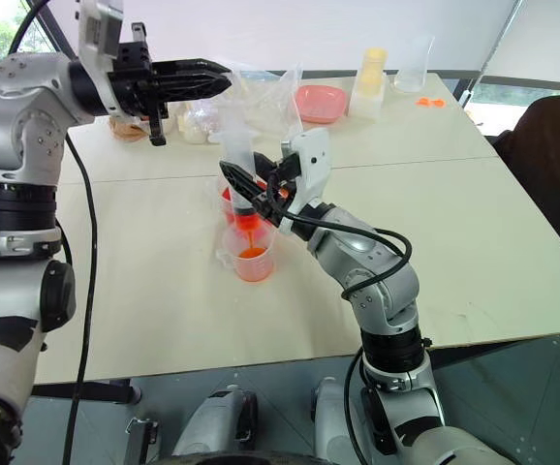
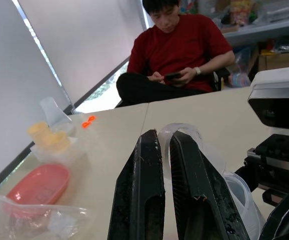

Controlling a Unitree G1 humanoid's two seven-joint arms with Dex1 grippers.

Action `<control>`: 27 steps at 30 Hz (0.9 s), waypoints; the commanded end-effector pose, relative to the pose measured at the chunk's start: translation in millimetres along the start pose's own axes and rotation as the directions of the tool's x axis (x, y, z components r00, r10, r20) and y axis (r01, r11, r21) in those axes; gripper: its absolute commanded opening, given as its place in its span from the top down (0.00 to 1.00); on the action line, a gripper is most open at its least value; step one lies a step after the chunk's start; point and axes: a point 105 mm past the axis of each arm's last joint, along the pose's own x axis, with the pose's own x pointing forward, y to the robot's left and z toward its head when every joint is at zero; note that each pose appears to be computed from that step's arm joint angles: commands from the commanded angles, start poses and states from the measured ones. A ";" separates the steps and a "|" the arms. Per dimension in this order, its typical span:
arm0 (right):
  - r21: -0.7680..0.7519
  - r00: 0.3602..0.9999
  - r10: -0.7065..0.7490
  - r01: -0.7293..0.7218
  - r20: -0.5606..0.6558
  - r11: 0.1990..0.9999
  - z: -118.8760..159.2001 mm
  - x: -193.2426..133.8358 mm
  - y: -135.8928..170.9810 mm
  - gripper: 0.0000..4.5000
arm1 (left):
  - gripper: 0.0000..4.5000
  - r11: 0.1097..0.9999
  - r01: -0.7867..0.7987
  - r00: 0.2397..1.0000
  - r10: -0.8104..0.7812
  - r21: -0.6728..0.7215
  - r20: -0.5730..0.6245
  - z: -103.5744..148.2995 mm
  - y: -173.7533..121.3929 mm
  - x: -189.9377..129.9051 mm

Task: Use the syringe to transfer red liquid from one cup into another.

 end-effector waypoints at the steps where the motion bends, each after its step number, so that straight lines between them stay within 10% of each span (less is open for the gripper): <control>1: -0.061 0.993 -0.004 0.012 0.121 0.998 35.2 -2.3 -1.8 0.68 | 0.99 0.993 0.114 0.993 -0.114 -0.012 -0.009 -9.2 -17.8 6.5; 27: -0.106 0.984 -0.014 0.033 0.178 0.994 57.9 -2.9 -7.8 0.68 | 0.91 0.981 0.171 0.981 -0.177 -0.086 -0.072 -40.4 -39.4 12.8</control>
